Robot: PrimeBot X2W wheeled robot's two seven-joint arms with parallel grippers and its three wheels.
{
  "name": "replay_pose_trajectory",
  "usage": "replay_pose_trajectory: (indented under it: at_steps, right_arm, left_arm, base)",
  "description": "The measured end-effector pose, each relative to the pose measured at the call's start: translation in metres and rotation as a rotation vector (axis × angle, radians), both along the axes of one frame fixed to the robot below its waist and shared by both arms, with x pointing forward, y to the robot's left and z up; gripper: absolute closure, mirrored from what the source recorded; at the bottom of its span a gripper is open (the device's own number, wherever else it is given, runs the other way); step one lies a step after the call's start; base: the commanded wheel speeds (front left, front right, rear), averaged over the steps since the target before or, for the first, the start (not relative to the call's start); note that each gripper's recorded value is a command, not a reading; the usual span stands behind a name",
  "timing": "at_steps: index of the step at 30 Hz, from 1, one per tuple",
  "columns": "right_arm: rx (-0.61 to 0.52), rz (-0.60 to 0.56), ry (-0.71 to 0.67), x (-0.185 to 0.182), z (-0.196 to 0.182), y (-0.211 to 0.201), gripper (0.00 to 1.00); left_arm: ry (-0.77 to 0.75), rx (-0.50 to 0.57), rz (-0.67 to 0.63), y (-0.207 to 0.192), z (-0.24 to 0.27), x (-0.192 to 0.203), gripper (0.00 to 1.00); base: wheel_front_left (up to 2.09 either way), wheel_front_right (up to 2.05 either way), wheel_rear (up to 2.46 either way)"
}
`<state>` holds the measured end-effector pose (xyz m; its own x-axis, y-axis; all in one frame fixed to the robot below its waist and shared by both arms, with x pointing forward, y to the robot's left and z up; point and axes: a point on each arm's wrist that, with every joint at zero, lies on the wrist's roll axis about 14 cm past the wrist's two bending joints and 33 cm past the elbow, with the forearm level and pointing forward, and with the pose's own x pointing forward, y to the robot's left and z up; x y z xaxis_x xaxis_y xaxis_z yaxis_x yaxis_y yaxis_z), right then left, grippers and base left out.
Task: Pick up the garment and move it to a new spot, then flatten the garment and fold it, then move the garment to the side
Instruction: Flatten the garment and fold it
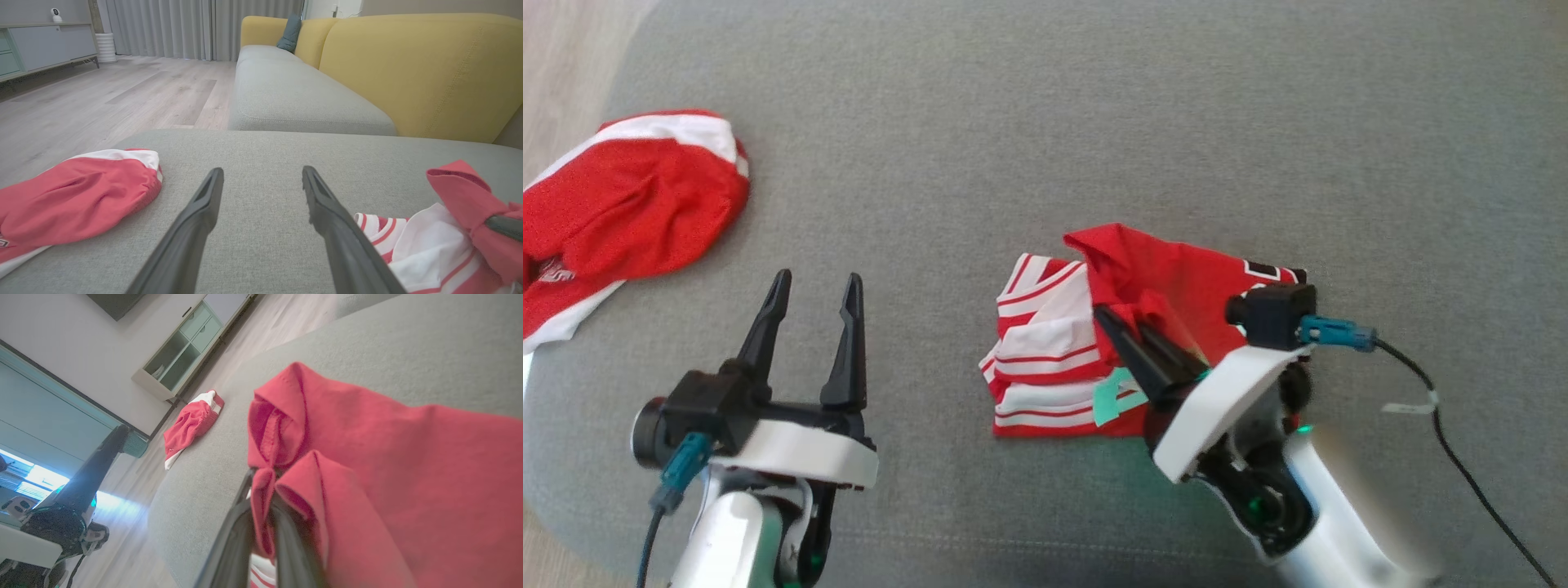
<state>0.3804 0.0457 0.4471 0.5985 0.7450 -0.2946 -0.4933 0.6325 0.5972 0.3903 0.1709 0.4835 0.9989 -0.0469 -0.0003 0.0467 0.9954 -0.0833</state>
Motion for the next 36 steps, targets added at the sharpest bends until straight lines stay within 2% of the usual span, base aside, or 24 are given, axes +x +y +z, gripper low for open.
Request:
replay_pose_trajectory:
  at_steps: [7, 8, 9, 10, 21, 24, 31, 36]
  right_arm:
    - [0.04, 0.063, 0.052, -0.014, -0.016, 0.027, 1.0]
    - [0.051, 0.061, 0.054, -0.015, -0.016, 0.028, 0.93]
    - [0.051, 0.062, 0.048, -0.016, -0.017, 0.029, 0.55]
    - [0.048, 0.062, 0.044, -0.017, -0.018, 0.03, 0.0]
    - [0.19, -0.062, -0.218, 0.021, 0.044, 0.025, 0.0]
    - [0.179, -0.129, -0.324, 0.037, 0.059, 0.009, 0.0]
    - [-0.037, -0.36, -0.588, 0.081, 0.09, -0.077, 0.0]
    - [-0.245, -0.508, -0.558, 0.067, 0.069, -0.155, 0.0]
  left_arm:
    - [0.015, 0.003, 0.007, 0.002, -0.004, -0.003, 0.0]
    - [0.016, 0.003, 0.005, 0.001, -0.005, -0.003, 0.0]
    - [0.018, 0.006, 0.002, 0.0, -0.005, -0.004, 0.0]
    - [0.019, 0.009, -0.001, 0.0, -0.006, -0.004, 0.0]
    - [0.015, 0.01, -0.017, -0.007, -0.005, -0.001, 0.0]
    - [0.012, 0.01, -0.018, -0.009, -0.005, 0.001, 0.0]
    - [-0.005, 0.015, -0.031, -0.013, 0.001, 0.005, 0.0]
    - [-0.031, 0.015, -0.031, -0.013, 0.009, 0.008, 0.0]
  base:
    - [0.0, 0.0, 0.0]
    - [0.0, 0.0, 0.0]
    - [0.0, 0.0, 0.0]
    - [0.0, 0.0, 0.0]
    - [0.0, 0.0, 0.0]
    - [0.0, 0.0, 0.0]
    - [0.0, 0.0, 0.0]
    - [0.0, 0.0, 0.0]
